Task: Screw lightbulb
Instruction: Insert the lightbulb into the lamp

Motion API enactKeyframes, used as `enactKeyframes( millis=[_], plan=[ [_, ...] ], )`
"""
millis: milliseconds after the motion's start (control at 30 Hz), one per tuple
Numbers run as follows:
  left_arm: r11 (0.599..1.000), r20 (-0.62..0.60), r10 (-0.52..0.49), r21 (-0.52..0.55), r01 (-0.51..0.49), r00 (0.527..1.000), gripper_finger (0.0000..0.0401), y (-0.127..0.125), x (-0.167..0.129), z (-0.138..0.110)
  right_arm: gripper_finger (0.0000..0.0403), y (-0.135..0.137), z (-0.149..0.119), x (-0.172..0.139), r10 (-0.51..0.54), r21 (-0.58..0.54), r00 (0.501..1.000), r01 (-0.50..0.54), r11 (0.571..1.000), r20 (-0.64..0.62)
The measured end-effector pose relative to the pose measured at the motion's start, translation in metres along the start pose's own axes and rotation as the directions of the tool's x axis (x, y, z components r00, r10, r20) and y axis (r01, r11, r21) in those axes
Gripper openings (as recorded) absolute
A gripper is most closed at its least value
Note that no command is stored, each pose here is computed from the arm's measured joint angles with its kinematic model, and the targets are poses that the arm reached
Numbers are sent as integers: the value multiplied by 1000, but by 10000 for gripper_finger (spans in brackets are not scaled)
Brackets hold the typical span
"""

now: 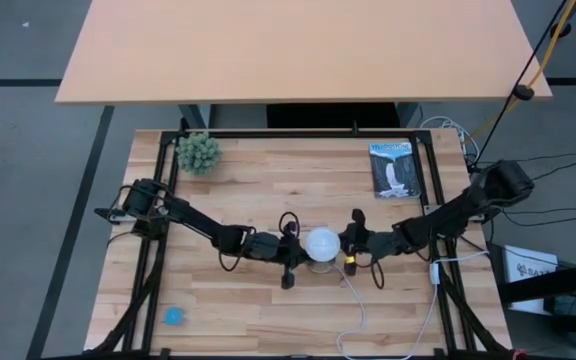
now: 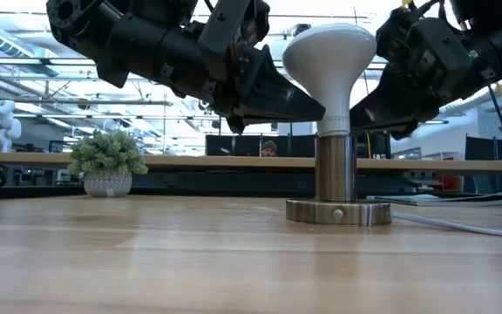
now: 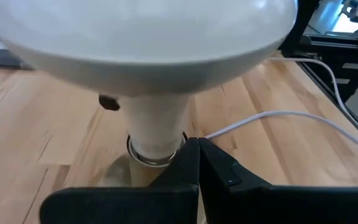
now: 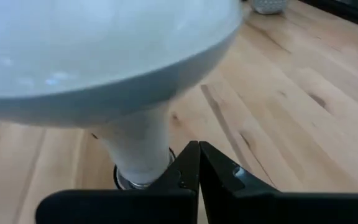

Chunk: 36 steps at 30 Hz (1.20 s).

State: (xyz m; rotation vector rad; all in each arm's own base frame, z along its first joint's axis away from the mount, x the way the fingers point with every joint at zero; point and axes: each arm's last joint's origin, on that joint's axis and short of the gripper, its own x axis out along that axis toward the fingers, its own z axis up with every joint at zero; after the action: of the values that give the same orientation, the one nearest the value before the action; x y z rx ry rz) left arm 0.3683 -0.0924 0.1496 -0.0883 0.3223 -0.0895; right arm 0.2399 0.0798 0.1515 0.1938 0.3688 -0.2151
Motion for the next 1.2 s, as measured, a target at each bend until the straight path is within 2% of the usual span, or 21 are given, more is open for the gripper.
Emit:
enactKeyframes(
  millis=[100, 200, 333, 600, 933, 1200],
  plan=[
    [1000, 3, -2, 0, 2, 1000, 0, 0, 0, 0, 0, -1, -1, 6, -11, -9, 1000, 11, 1000, -10],
    [1000, 3, -5, 0, 5, 1000, 0, 0, 0, 0, 0, 1, -3, 8, 34, -4, 999, -34, 999, -30],
    [1000, 3, -4, 3, 4, 1000, 0, 1, 0, 0, 0, 1, -3, 9, 40, 6, 999, -40, 999, -30],
    [1000, 1, 23, -7, -23, 1000, 0, 14, 2, 2, 0, 2, -2, 9, 70, 12, 997, -69, 998, -35],
    [1000, -36, -6, -11, 6, 999, 0, 22, 2, 0, 0, 6, -4, 5, 105, 30, 993, -104, 994, -53],
    [999, -45, 49, -12, -49, 998, 0, 30, 3, -1, 0, 14, -8, -4, 159, 46, 982, -155, 987, -103]
  ],
)
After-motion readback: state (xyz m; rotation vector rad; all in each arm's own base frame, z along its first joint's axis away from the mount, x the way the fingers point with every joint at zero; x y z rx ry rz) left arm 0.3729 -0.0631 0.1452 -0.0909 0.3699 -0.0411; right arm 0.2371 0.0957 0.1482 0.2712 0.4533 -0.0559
